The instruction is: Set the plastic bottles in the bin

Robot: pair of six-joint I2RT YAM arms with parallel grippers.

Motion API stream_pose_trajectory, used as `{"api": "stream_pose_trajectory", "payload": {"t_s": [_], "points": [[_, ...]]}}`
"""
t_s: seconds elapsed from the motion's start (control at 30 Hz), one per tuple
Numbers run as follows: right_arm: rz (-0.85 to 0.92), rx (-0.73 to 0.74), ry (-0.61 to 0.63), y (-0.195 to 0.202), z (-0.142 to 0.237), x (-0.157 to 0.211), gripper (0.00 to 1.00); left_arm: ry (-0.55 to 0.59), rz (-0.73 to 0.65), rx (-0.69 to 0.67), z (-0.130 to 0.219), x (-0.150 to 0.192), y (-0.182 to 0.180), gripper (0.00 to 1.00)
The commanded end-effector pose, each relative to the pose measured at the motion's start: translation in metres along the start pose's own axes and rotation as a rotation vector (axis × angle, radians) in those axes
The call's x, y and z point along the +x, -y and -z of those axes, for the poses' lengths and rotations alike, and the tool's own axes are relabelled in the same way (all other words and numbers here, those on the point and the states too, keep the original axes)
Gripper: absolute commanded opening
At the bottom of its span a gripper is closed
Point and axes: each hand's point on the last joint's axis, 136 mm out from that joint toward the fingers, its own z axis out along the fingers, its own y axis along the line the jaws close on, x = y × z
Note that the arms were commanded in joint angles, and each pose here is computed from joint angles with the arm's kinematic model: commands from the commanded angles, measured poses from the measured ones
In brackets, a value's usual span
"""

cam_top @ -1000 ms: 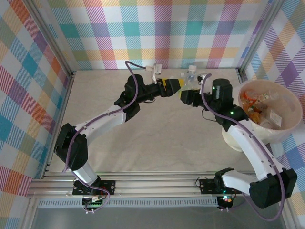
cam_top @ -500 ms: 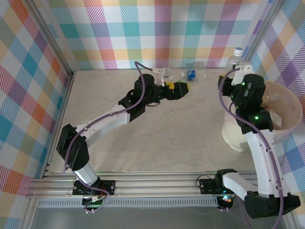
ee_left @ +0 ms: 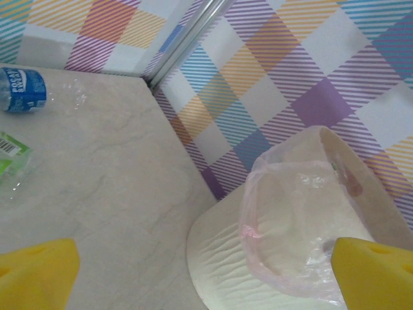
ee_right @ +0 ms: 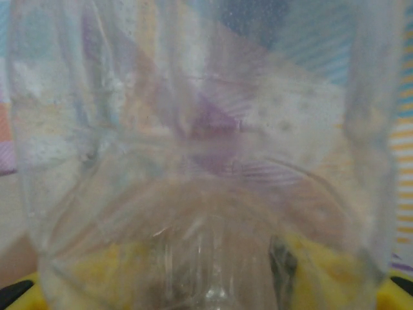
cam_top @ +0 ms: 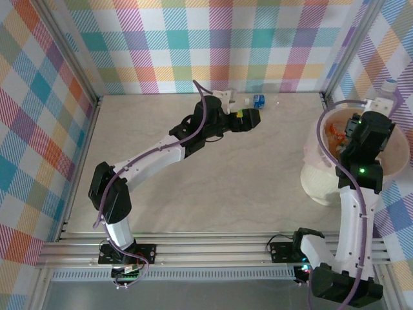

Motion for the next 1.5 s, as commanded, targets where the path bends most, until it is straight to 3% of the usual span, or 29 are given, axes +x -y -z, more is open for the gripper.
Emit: {"api": "stream_pose_trajectory", "payload": {"t_s": [0.0, 0.3, 0.63, 0.87, 1.0, 1.23, 1.37, 1.47], "points": [[0.005, 0.111, 0.006, 0.027, -0.006, 0.004, 0.5, 0.027, 0.018, -0.013, -0.001, -0.008, 0.007, 1.0], [0.009, 0.167, -0.055, 0.046, -0.023, 0.032, 0.54, 0.015, 0.065, -0.032, -0.014, -0.003, 0.002, 1.0], [-0.048, 0.24, -0.094, 0.062, -0.023, 0.045, 0.89, 0.006, 0.081, -0.053, -0.023, 0.001, -0.004, 1.0], [-0.125, 0.134, -0.09, 0.048, -0.018, 0.034, 1.0, 0.014, 0.062, -0.095, -0.02, 0.002, -0.013, 1.0], [-0.195, -0.02, -0.012, 0.026, -0.01, 0.017, 1.0, 0.021, 0.058, -0.126, -0.019, 0.005, -0.021, 1.0], [-0.245, -0.12, -0.093, 0.006, -0.017, 0.022, 1.0, 0.033, 0.048, -0.17, -0.012, 0.008, -0.032, 1.0], [-0.262, 0.014, -0.193, 0.021, -0.033, 0.043, 1.0, 0.041, 0.03, -0.202, -0.003, 0.007, -0.036, 1.0], [-0.219, 0.035, -0.265, 0.018, -0.049, 0.059, 1.0, 0.037, 0.019, -0.219, 0.001, 0.008, -0.039, 1.0]]}}
